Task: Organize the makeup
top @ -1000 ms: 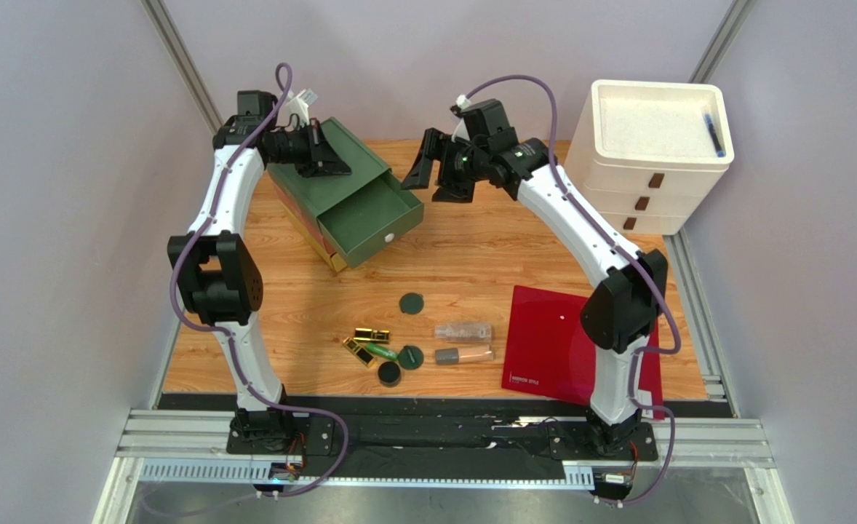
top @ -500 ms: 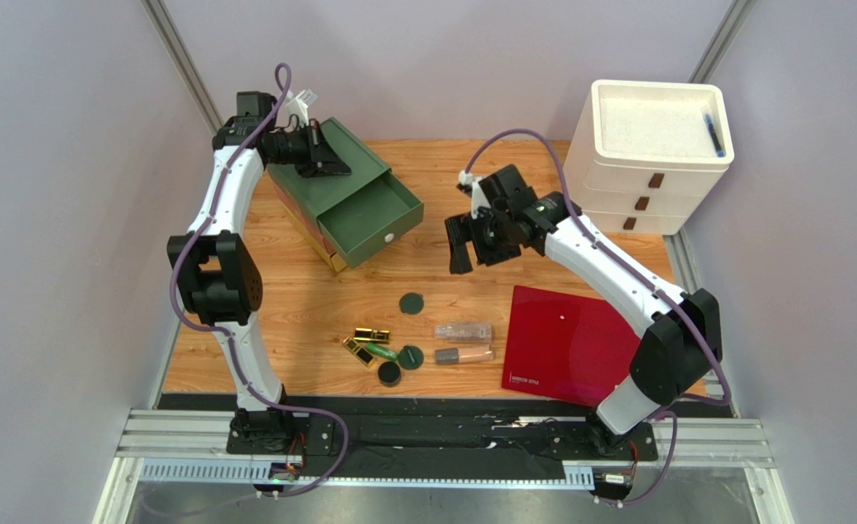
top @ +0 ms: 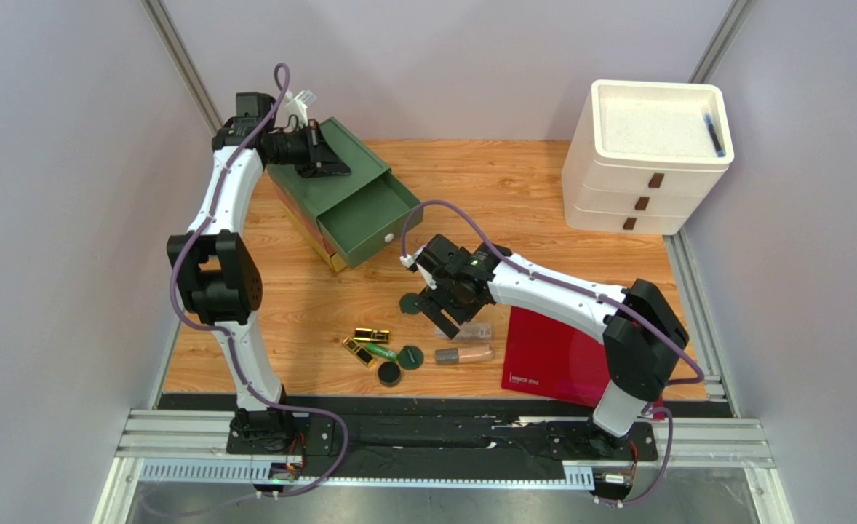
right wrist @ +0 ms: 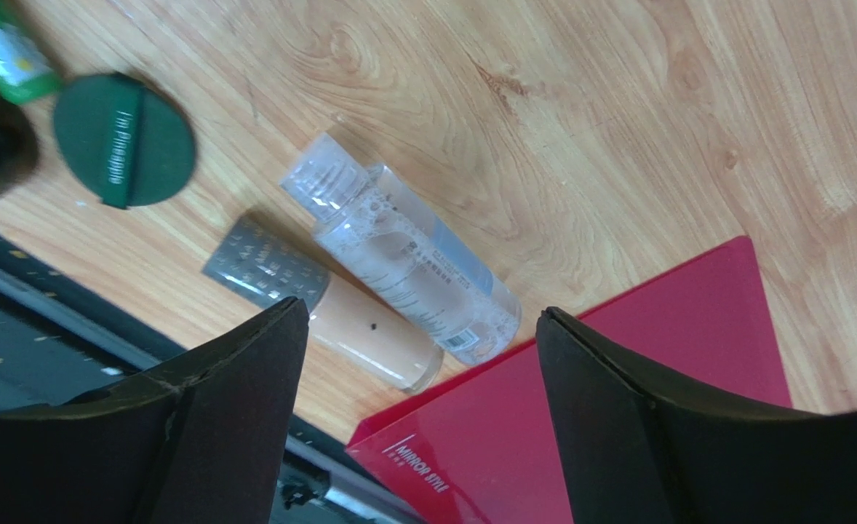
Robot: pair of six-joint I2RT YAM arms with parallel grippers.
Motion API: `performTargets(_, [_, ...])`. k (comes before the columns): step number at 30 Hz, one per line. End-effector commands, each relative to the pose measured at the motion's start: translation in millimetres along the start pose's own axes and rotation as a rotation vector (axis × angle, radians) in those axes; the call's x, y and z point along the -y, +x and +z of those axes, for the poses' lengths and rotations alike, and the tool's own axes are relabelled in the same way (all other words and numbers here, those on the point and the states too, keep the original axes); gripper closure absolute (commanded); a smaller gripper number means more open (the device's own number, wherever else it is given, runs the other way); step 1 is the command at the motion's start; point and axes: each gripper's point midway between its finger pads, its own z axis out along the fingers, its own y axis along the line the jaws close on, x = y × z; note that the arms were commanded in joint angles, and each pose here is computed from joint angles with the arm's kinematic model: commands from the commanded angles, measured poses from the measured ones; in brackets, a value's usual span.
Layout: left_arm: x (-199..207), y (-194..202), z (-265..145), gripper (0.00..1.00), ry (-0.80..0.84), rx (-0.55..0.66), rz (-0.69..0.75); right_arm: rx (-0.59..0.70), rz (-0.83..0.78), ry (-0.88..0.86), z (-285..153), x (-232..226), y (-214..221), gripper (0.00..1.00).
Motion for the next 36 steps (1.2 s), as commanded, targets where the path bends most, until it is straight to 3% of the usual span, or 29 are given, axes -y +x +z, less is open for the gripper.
performTargets(1, [-76.1, 60.6, 19.8, 1.00, -0.206, -0.176, -0.122, -0.019, -0.119, 0.063, 19.1, 4.7, 6.9, 0.20])
performTargets(14, [-82.0, 68.0, 20.9, 1.00, -0.222, -0.196, -0.136, -0.106, -0.098, 0.111, 65.8, 5.3, 15.2, 0.25])
performTargets(18, [-81.5, 65.6, 19.6, 1.00, -0.224, -0.190, -0.134, -0.095, -0.085, 0.174, 70.4, 14.7, 12.6, 0.32])
performTargets(20, [-82.1, 65.2, 19.4, 1.00, -0.229, -0.189, -0.132, -0.082, -0.082, 0.196, 71.5, 18.7, 11.1, 0.41])
performTargets(21, [-82.0, 65.1, 19.4, 1.00, -0.229, -0.189, -0.134, -0.077, -0.081, 0.203, 71.6, 20.0, 10.5, 0.53])
performTargets(22, [-81.6, 64.4, 20.1, 1.00, -0.228, -0.188, -0.132, -0.065, -0.057, 0.220, 71.4, 21.1, 8.7, 0.84])
performTargets(23, [-81.1, 63.8, 20.6, 1.00, -0.224, -0.186, -0.133, -0.066, -0.049, 0.234, 72.5, 23.7, 10.2, 1.00])
performTargets(30, [-81.1, 62.6, 20.6, 1.00, -0.222, -0.183, -0.137, 0.013, -0.015, 0.388, 48.2, 51.4, 8.6, 1.00])
performTargets(36, [-80.4, 61.2, 21.1, 1.00, -0.217, -0.180, -0.138, 0.175, 0.014, 0.494, -1.2, 74.0, -12.0, 1.00])
